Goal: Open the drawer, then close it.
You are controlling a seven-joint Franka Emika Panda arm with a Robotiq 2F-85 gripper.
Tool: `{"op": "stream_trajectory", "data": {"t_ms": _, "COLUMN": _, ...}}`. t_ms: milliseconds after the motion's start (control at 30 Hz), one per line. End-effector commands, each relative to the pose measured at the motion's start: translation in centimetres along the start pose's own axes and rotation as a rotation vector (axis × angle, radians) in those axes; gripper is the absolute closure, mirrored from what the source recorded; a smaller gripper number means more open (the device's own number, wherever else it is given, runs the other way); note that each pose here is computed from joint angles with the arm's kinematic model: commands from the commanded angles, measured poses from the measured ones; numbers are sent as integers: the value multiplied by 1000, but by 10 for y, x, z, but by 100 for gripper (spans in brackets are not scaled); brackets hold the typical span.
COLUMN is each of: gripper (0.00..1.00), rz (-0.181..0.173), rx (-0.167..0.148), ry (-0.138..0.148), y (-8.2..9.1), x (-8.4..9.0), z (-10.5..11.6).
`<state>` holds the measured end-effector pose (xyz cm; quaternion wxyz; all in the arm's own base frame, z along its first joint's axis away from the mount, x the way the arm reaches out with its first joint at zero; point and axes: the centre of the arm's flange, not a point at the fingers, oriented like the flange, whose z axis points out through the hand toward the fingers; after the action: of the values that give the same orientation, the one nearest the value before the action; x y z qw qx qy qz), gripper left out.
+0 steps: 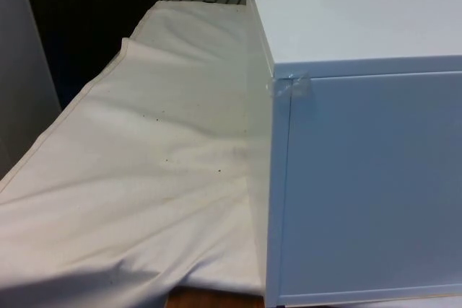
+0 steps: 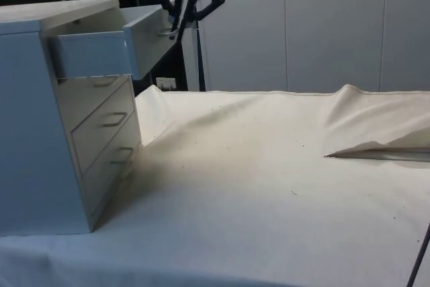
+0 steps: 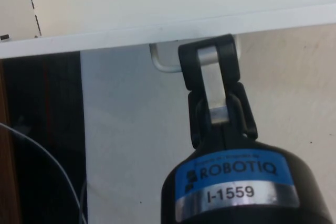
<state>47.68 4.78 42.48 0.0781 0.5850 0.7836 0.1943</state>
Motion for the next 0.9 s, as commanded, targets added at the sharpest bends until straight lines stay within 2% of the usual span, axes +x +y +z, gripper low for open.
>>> {"op": "stream_trajectory", "data": {"t_ms": 0, "gripper": 100, "rz": -6, "rx": -6, "ry": -2, "y": -13, "x": 7, "z": -4}}
{"op": "stream_trajectory", "data": {"t_ms": 133, "gripper": 100, "rz": -4, "rx": -6, "ry": 1, "y": -16, "x": 7, "z": -5}}
{"op": "stream_trajectory", "data": {"t_ms": 167, "gripper": 100, "rz": 4, "rx": 1, "ry": 4, "y": -4, "x": 1, "z": -1}}
{"op": "stream_trajectory", "data": {"t_ms": 200, "gripper": 100, "rz": -1, "rx": -4, "ry": 2, "y": -18, "x": 6, "z": -5}}
{"op": "stream_trajectory", "data": {"t_ms": 400, "gripper": 100, "rz": 2, "rx": -3, "ry": 5, "y": -24, "x": 5, "z": -7}}
{"op": "stream_trajectory", "data": {"t_ms": 433, "gripper": 100, "rz": 10, "rx": 3, "ry": 8, "y": -10, "x": -1, "z": -2}}
{"op": "stream_trajectory", "data": {"t_ms": 467, "gripper": 100, "rz": 5, "rx": -1, "ry": 7, "y": -26, "x": 4, "z": -7}}
{"op": "stream_trajectory", "data": {"t_ms": 700, "gripper": 100, "rz": 14, "rx": 3, "ry": 16, "y": -37, "x": -2, "z": -10}}
{"op": "stream_trajectory", "data": {"t_ms": 733, "gripper": 100, "rz": 21, "rx": 5, "ry": 24, "y": -30, "x": -4, "z": -7}}
{"op": "stream_trajectory", "data": {"t_ms": 767, "gripper": 100, "rz": 16, "rx": 2, "ry": 19, "y": -41, "x": -3, "z": -12}}
{"op": "stream_trajectory", "data": {"t_ms": 867, "gripper": 100, "rz": 17, "rx": 3, "ry": 23, "y": -47, "x": -4, "z": -14}}
